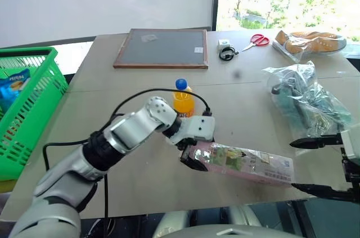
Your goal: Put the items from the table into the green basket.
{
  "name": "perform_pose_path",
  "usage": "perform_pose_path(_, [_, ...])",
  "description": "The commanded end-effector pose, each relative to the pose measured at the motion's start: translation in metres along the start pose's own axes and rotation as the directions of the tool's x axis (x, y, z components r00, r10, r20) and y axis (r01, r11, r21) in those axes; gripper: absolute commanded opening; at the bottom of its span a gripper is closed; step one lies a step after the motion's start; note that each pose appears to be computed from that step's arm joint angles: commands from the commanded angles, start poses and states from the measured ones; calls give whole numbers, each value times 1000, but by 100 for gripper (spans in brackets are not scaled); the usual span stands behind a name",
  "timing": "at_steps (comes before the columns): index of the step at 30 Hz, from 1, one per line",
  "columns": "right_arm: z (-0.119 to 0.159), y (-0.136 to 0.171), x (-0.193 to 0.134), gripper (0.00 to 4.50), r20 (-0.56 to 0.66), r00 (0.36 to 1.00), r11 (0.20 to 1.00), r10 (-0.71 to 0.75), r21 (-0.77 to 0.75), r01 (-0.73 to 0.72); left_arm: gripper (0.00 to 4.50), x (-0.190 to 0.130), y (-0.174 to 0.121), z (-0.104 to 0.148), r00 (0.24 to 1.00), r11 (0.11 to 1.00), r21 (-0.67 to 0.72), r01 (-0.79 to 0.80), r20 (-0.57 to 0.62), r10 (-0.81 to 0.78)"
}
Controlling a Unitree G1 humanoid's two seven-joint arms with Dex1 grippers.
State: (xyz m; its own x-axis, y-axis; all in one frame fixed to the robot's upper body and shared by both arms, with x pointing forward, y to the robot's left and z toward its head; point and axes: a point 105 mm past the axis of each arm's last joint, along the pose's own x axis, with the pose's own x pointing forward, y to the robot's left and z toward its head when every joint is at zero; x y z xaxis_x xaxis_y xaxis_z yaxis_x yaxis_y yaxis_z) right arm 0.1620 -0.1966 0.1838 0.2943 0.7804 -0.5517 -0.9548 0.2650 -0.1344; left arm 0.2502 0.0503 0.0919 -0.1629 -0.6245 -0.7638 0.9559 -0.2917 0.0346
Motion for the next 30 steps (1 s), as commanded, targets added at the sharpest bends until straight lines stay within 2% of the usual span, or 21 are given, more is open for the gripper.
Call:
perform_pose_path(1, [4, 0, 5, 444, 11, 1000, 999, -28, -39, 29, 450, 9, 7, -17, 994, 998, 47, -30, -101, 34])
perform_pose_path(4, [4, 0, 8, 450, 15, 999, 999, -35, -40, 36, 365, 14, 7, -20, 995, 998, 60, -32, -94, 37])
perform_pose_path(6, [5, 1, 11, 450, 19, 999, 998, -38, -42, 38, 277, 14, 4, -21, 996, 997, 74, -21, -88, 28])
perform_pose_path(8, [3, 2, 14, 450, 21, 999, 998, -43, -51, 44, 190, 12, 4, -13, 999, 991, 128, -39, -22, 42])
perform_pose_path(10, [4, 0, 16, 450, 38, 997, 996, -68, -56, 70, 134, 5, 4, -1, 996, 983, 170, -76, 67, 65])
perform_pose_path(15, [24, -8, 15, 450, 230, 959, 984, -165, -22, 174, 134, -35, 6, 19, 962, 965, 159, -206, 216, 170])
perform_pose_path(19, [57, -14, 12, 450, 426, 883, 974, -196, -22, 227, 134, -80, -14, 27, 921, 957, 58, -284, 295, 256])
perform_pose_path(23, [75, -32, 7, 450, 534, 809, 961, -244, 22, 275, 134, -104, -15, 39, 858, 920, -32, -391, 350, 377])
perform_pose_path(27, [81, -55, -6, 450, 581, 763, 956, -285, 113, 271, 134, -137, -5, 59, 742, 849, -159, -503, 423, 519])
perform_pose_path(30, [89, -81, -24, 450, 628, 697, 936, -346, 183, 301, 134, -154, -4, 56, 696, 800, -245, -547, 399, 597])
